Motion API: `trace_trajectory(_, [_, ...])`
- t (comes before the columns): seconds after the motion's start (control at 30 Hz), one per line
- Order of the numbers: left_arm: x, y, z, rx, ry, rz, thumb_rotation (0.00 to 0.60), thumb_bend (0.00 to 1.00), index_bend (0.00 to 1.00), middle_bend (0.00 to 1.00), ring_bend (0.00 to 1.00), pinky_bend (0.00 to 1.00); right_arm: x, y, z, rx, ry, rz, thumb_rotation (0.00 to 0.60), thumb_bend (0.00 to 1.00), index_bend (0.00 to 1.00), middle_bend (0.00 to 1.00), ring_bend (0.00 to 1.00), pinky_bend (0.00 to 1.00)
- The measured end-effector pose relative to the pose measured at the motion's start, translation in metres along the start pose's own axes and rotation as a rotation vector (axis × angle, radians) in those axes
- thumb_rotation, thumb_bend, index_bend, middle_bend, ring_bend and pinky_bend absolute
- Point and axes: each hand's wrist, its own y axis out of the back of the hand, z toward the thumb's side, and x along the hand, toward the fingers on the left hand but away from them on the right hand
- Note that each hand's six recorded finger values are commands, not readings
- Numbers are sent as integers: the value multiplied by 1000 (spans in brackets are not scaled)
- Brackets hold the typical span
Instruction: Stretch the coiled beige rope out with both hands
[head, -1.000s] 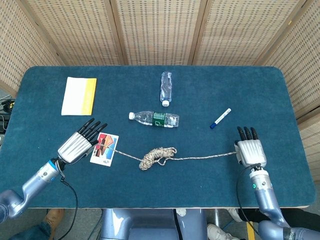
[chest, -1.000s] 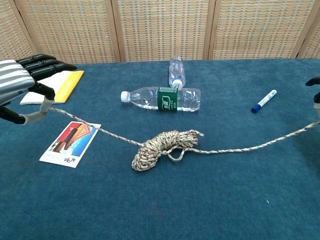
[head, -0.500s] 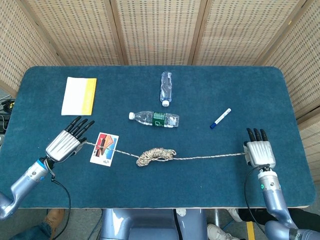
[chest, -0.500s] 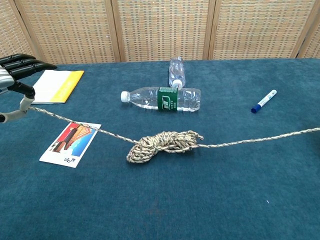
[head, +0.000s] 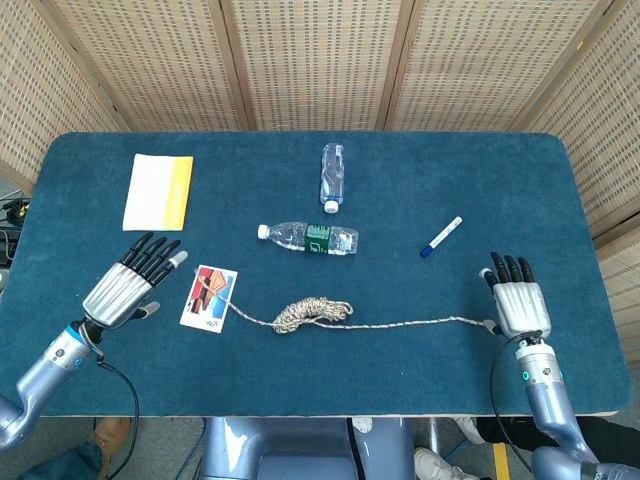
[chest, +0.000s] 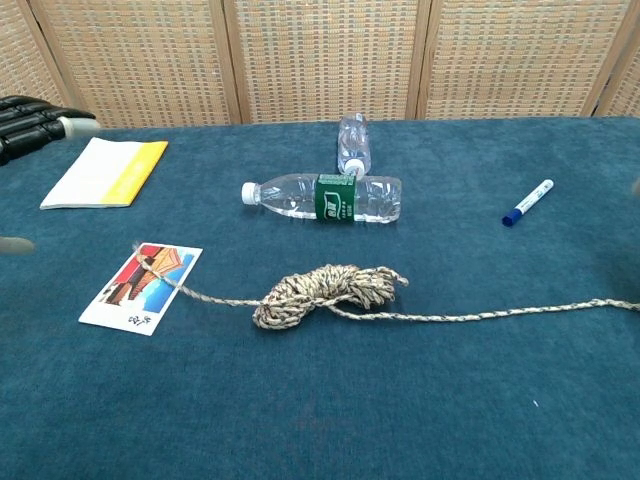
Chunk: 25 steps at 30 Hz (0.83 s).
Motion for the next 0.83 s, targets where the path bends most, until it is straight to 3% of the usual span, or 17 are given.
trace_trajectory(0.2, [-20,27,-3,-152,130,36,600,0,0,0,0,0,16,33,3,-99,92,-170,600,0,1,0,0,0])
trace_trajectory(0.37, [-50,53,-8,-261,300,37,600,0,0,0,0,0,44,53,-8,-141,127,-275,600,0,0,0,0,0])
trace_trajectory(0.57, [-112,70,-22,-311,537,-6,600,0,0,0,0,0,78,60,-12,-149,158,-276,600,0,0,0,0,0])
trace_trajectory(0.67, [-135,70,-22,-324,598,-8,600,0,0,0,0,0,90,58,-13,-152,148,-271,600,0,0,0,0,0])
trace_trajectory(0.83, [-159,74,-15,-352,633,-9,600,0,0,0,0,0,105,49,-9,-139,126,-255,600,0,0,0,0,0])
